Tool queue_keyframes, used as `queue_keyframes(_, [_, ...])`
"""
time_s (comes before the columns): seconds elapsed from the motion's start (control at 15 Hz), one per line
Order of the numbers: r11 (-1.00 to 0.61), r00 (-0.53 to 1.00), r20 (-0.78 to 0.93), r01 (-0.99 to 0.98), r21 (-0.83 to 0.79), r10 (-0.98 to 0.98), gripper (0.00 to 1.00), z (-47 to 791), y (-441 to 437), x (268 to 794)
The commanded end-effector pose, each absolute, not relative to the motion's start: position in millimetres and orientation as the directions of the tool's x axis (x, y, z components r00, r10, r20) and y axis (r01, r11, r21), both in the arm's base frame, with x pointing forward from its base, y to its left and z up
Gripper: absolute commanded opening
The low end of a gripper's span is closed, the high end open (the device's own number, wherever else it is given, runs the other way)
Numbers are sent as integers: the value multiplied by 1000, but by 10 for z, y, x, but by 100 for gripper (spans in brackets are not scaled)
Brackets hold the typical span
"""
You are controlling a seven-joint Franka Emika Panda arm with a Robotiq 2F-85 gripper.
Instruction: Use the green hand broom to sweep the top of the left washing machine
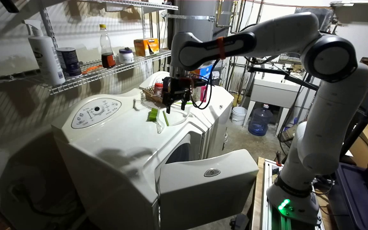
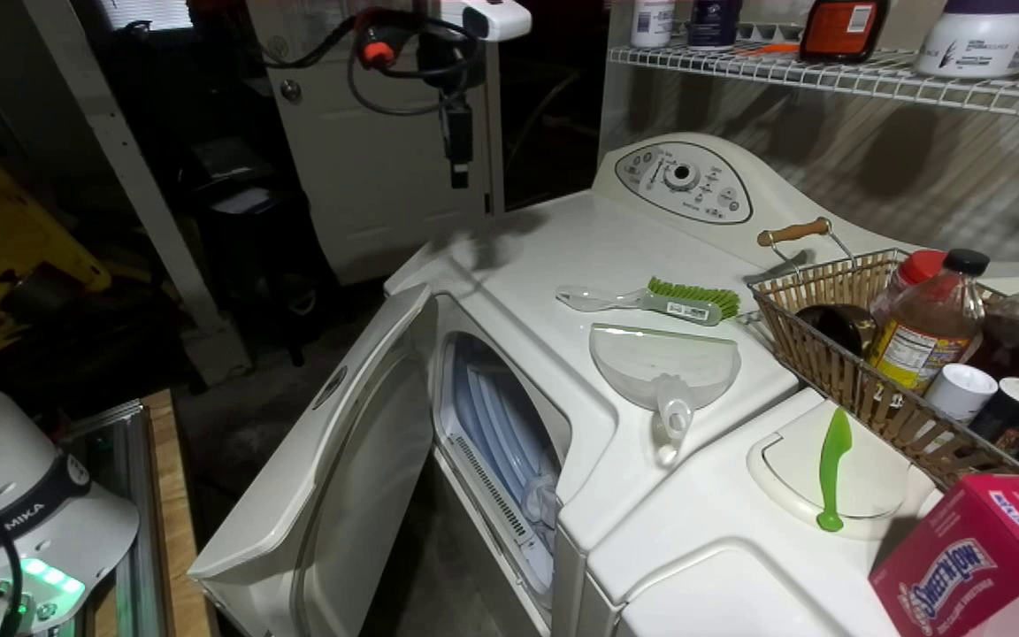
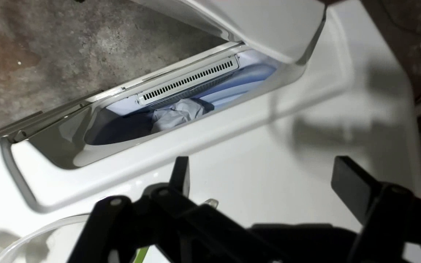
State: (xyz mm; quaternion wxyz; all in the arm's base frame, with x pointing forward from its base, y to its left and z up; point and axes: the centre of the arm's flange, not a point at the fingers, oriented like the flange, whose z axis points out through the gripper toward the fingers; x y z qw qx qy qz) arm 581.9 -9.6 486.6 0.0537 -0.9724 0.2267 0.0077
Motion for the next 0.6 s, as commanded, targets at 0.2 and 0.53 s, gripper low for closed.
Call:
queue_keyframes(0.2, [-713,712,-65,-701,-19,-699,100,4548,-470,6955])
queue_keyframes(0.53, [-699,698,-62,-715,-5,-713,100,4233,-508,6885])
